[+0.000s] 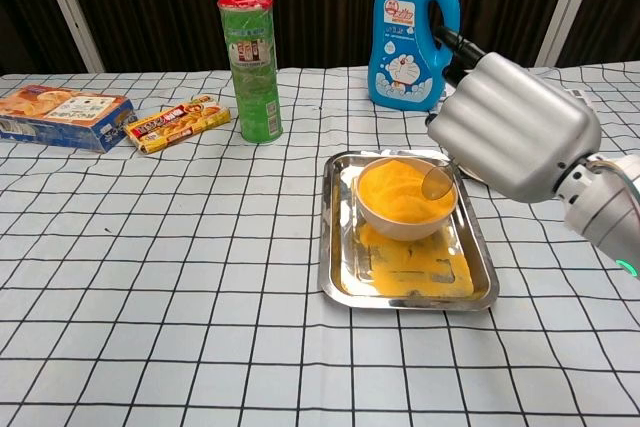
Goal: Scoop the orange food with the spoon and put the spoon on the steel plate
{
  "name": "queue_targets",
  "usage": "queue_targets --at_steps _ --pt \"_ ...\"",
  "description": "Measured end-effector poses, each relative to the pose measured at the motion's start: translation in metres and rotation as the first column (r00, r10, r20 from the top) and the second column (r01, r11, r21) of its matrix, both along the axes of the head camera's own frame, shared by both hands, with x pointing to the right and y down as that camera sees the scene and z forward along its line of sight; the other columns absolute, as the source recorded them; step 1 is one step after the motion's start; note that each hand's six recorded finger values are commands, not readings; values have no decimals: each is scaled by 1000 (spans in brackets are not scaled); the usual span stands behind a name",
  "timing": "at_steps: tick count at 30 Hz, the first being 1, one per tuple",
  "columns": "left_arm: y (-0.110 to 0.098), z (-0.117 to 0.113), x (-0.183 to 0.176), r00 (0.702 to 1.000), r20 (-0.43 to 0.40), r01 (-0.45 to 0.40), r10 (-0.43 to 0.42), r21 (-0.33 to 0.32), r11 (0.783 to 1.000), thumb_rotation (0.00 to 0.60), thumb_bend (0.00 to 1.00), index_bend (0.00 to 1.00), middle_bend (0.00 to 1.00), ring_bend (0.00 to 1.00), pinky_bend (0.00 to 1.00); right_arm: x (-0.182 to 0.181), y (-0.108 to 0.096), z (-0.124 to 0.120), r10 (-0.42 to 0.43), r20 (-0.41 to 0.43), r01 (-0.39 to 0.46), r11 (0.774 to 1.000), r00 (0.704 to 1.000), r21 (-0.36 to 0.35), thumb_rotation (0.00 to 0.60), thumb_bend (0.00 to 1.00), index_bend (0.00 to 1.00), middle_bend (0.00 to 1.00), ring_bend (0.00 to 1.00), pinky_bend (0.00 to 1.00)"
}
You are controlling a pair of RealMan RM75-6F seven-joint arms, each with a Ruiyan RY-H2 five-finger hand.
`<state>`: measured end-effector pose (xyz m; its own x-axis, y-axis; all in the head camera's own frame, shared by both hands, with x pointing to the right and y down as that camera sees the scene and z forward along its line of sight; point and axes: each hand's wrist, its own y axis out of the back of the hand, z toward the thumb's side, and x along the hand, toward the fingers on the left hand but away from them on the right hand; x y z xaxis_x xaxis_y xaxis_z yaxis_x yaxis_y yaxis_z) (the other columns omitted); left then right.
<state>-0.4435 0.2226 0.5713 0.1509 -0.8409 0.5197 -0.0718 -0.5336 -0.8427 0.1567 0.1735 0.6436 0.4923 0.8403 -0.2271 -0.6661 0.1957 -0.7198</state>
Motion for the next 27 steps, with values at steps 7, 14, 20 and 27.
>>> queue_targets --at_steps 7,14,20,27 --pt "0 0 0 1000 1 2 -2 0 1000 600 0 0 0 0 0 6 -12 -5 78 42 -77 997 996 -9 600 689 655 574 289 0" --pt "0 1 -1 1000 1 5 -5 -5 1000 600 0 0 0 0 0 37 -50 -20 264 147 -263 964 953 -27 600 689 655 574 289 0" --pt "0 2 0 1000 7 6 -6 -15 1000 600 0 0 0 0 0 85 -69 -14 425 172 -417 905 889 -85 600 689 655 574 289 0" --pt "-1 5 0 1000 15 9 -9 -23 1000 600 0 0 0 0 0 126 -66 21 593 153 -561 801 790 -208 600 689 655 574 289 0"
